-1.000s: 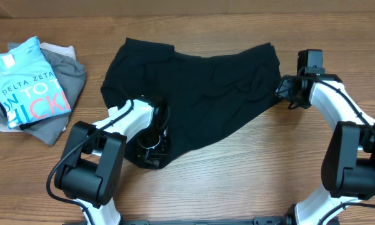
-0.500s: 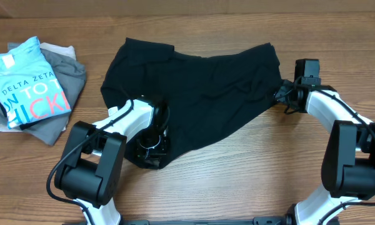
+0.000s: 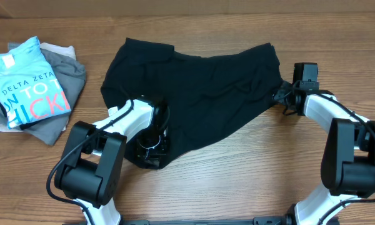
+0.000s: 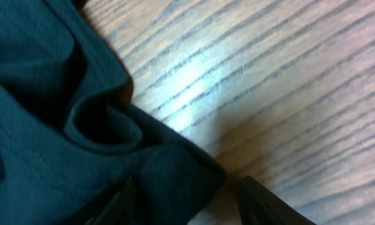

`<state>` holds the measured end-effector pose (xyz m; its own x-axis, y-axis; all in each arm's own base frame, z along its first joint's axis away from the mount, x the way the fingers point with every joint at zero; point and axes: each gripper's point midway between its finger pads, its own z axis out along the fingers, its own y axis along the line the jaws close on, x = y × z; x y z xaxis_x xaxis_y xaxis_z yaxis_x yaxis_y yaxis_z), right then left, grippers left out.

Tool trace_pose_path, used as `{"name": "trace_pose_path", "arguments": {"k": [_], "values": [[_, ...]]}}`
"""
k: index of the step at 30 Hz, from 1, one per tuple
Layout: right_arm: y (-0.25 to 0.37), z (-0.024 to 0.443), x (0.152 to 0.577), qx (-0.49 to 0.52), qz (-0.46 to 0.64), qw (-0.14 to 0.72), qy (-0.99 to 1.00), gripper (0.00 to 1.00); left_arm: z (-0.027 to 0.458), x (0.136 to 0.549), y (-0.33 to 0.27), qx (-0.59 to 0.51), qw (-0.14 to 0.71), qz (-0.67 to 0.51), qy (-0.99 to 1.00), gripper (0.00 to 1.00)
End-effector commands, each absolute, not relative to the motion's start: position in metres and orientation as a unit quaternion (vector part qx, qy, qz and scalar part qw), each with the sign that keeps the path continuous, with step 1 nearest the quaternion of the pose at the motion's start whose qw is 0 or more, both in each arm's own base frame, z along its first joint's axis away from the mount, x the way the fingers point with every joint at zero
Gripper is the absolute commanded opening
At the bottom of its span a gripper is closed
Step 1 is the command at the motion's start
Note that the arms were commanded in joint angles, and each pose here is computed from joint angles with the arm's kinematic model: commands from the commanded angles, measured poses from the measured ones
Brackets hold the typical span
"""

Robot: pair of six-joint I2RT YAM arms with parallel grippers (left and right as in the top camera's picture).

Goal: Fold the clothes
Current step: 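Lift the shirt with both grippers and stretch it taut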

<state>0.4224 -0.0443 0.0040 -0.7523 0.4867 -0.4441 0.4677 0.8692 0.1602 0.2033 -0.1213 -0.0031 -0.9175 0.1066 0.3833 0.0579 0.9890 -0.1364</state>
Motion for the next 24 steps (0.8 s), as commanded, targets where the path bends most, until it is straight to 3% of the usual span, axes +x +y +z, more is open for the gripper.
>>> {"name": "trace_pose_path", "arguments": {"k": [1,8,16,20,24], "values": [[-0.040,-0.024,0.413,0.258,0.027,0.207,0.943,0.50,-0.010,0.212,-0.118,-0.042,0.177,0.047,-0.982,0.04],[-0.040,-0.027,0.409,0.259,0.026,0.199,0.945,0.04,-0.009,0.212,-0.118,-0.042,0.177,0.047,-0.982,0.04],[-0.041,0.002,0.397,0.261,0.020,0.178,0.948,0.04,0.000,0.223,-0.117,-0.055,0.168,0.048,-0.983,0.04],[-0.041,0.085,0.399,0.260,0.027,0.215,0.941,0.04,0.038,0.260,-0.109,-0.054,0.122,0.027,-0.991,0.04],[-0.042,0.174,0.384,0.259,0.032,0.256,0.931,0.04,0.101,0.306,-0.108,-0.058,0.015,0.044,-0.997,0.04]]}}
